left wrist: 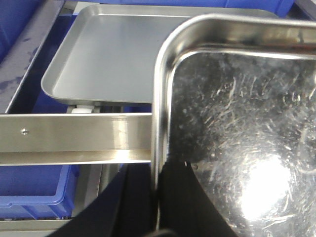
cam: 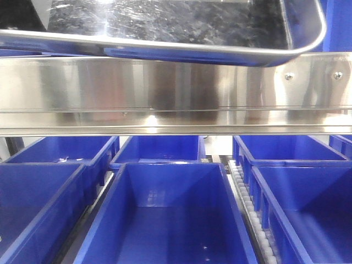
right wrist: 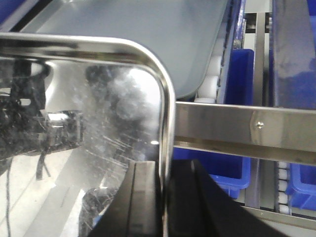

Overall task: Stack silver trays without gaps
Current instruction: 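Position the held tray above the silver tray on the shelf, then lower the held tray onto the silver tray and open both grippers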

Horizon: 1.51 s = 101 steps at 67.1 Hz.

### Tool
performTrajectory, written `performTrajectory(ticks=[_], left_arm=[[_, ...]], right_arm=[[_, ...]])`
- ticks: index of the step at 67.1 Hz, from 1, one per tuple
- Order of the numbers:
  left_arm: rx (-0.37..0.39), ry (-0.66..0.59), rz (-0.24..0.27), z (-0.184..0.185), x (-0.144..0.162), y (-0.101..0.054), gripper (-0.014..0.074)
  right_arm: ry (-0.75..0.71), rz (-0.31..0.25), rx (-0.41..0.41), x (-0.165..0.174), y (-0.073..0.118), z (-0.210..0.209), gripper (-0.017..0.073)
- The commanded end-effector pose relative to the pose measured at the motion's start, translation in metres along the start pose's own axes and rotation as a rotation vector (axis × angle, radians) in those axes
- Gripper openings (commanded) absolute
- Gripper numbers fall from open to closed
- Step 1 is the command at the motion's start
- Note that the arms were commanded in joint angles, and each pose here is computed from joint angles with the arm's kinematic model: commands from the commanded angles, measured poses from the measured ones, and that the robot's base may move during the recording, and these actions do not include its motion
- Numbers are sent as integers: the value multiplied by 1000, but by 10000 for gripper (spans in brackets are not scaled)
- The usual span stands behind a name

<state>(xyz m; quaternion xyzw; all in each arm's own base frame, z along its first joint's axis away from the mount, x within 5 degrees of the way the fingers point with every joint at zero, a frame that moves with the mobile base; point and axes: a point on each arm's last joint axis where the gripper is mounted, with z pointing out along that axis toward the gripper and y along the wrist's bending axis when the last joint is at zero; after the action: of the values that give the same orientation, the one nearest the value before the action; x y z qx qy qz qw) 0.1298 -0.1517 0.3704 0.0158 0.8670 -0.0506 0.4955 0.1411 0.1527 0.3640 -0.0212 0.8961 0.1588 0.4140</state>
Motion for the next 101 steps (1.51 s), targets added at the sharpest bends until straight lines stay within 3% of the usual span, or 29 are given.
performTrajectory(ticks=[1, 9, 17, 33, 42, 51, 67, 81, 101], left_arm=[[101, -50, 13, -1, -5, -10, -15], [117, -57, 9, 0, -6, -11, -15], [162, -40, -58, 12, -13, -7, -15], [222, -42, -123, 57, -39, 16, -15], [215, -31, -79, 82, -59, 24, -15], [195, -13, -85, 107, -83, 30, -15], [228, 83, -70, 154, -113, 34, -15], [200, 114, -78, 189, -117, 35, -15], [165, 171, -39, 211, -104, 35, -15]], right_arm=[[-75, -2, -191, -8, 18, -5, -3], [-93, -4, -194, -11, 17, -2, -3], [-103, 3, -128, -24, 16, 11, -3], [-95, -22, -77, -62, 28, 63, -3], [-103, -14, -68, -89, 35, 91, -3], [-115, -9, -72, -113, 43, 114, -3], [-122, 38, -70, -139, 50, 146, -3], [-83, 49, -45, -137, 48, 177, -3], [-55, 61, -1, -135, 36, 193, -3]])
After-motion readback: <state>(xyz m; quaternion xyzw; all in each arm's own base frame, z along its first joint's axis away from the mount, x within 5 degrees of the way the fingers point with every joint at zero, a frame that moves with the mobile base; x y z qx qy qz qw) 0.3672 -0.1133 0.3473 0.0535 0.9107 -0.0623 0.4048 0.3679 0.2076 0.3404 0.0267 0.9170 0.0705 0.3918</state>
